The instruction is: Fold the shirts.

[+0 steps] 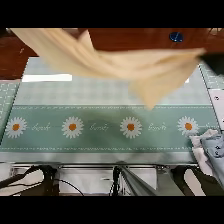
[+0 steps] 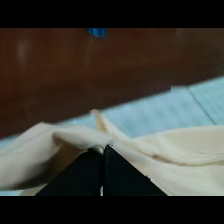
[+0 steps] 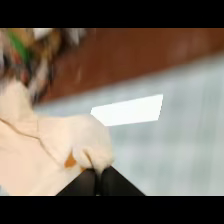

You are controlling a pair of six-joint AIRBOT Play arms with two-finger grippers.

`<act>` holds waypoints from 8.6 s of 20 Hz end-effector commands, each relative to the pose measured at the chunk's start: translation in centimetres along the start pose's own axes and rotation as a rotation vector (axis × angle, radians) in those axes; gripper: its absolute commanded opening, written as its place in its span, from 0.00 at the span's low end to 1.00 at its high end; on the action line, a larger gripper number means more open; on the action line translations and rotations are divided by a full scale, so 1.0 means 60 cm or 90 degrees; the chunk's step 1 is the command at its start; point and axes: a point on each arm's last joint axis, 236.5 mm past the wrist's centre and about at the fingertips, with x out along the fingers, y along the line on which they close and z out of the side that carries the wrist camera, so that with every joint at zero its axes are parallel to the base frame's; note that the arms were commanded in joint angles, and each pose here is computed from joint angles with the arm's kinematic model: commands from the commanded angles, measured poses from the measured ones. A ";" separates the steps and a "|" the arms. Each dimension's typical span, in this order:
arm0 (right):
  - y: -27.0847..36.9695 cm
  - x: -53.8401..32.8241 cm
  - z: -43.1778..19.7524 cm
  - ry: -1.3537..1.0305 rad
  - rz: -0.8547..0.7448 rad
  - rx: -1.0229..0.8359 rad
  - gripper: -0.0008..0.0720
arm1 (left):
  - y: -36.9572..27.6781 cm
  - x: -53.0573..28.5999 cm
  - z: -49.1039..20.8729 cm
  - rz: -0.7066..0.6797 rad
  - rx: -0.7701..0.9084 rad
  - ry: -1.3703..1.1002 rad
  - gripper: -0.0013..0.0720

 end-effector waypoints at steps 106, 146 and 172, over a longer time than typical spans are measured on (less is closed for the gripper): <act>-0.245 0.102 -0.275 0.389 0.052 0.184 0.06 | 0.035 0.036 -0.578 0.063 -0.285 0.436 0.05; -0.259 0.161 -0.038 0.341 -0.297 -0.077 0.05 | 0.149 0.125 -0.432 0.063 -0.188 0.298 0.05; -0.386 0.286 -0.309 0.601 -0.336 -0.036 0.05 | 0.300 0.205 -0.653 0.075 -0.227 0.525 0.05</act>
